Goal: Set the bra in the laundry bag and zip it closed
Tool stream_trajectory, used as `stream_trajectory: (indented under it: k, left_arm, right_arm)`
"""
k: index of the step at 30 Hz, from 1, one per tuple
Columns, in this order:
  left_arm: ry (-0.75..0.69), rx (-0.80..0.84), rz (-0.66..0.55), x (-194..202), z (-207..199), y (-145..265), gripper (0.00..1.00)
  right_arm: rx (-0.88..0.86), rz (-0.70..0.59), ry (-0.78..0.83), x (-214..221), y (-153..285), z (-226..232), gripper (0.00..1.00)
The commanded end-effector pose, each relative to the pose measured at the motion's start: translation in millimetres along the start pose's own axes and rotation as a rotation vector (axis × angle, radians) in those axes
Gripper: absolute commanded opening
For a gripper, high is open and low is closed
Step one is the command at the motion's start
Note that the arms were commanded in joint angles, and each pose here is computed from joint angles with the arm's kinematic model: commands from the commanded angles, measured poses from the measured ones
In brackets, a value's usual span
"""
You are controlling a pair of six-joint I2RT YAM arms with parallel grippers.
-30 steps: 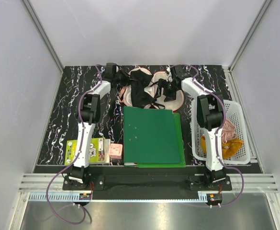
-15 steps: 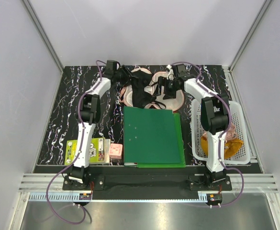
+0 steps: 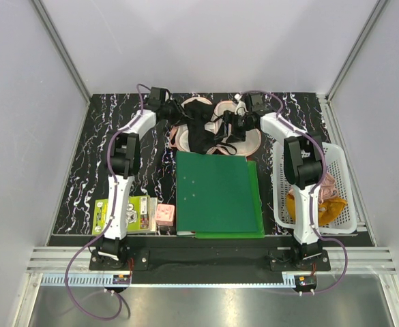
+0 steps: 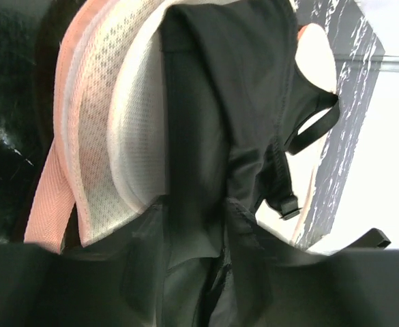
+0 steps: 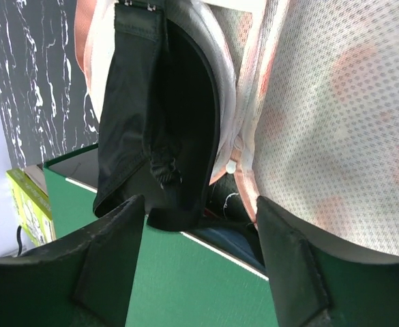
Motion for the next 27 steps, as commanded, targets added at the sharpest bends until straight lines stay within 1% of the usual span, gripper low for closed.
stream_trajectory:
  k: [1, 2, 5, 8, 13, 16, 21, 22, 24, 25, 26, 27]
  left_arm:
    - [-0.064, 0.053, -0.028, -5.9, -25.6, 8.5, 0.25]
    - [-0.074, 0.051, -0.044, -8.0, -27.3, 9.3, 0.13]
    - [-0.107, 0.057, -0.083, -14.4, -34.1, 10.6, 0.01]
    - [-0.124, 0.071, -0.095, -20.0, -35.2, 5.4, 0.00]
    - [-0.109, 0.075, -0.081, -20.4, -27.1, -6.2, 0.00]
    - [-0.121, 0.069, -0.074, -20.8, -21.9, -7.9, 0.00]
    - [-0.121, 0.060, -0.049, -19.9, -13.8, -7.0, 0.00]
    - [-0.126, 0.056, -0.049, -19.8, -13.3, -6.6, 0.06]
    - [-0.137, 0.044, -0.052, -20.3, -14.8, -1.9, 0.14]
    - [-0.141, 0.040, -0.060, -21.6, -16.6, 1.0, 0.23]
    - [-0.143, 0.030, -0.061, -21.2, -17.6, 3.8, 0.34]
    - [-0.161, 0.033, -0.075, -23.3, -24.1, 10.6, 0.39]
  right_arm:
    - [-0.058, -0.028, 0.030, -12.0, -8.0, 10.5, 0.70]
    - [-0.047, -0.029, 0.030, -12.0, -9.2, 10.6, 0.70]
    - [-0.016, -0.044, 0.028, -14.4, -7.1, 10.3, 0.68]
    - [-0.020, -0.051, 0.017, -17.3, -4.4, 12.6, 0.67]
    - [-0.042, -0.057, -0.010, -20.6, -3.3, 18.6, 0.67]
    - [-0.037, -0.057, -0.003, -19.6, -2.3, 18.5, 0.68]
    - [-0.041, -0.051, 0.054, -16.5, -1.9, 16.3, 0.74]
    - [-0.044, -0.050, 0.059, -16.3, -2.4, 16.0, 0.74]
    - [-0.050, -0.042, 0.065, -14.4, -3.1, 15.3, 0.74]
    - [-0.041, -0.043, 0.067, -14.1, -2.6, 14.8, 0.74]
    - [-0.027, -0.040, 0.067, -11.1, -1.3, 14.8, 0.75]
    - [-0.006, -0.041, 0.063, -10.0, 0.3, 13.2, 0.75]
Point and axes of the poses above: each gripper's point midway between its finger pads, its own y axis back along the fingers, its own z axis along the line the jaws close on, x = y × z, the point moved 9 cm from there along y, back along the fingers, and after that the axes turned 11 degrees about y, right-handed, at the moved point
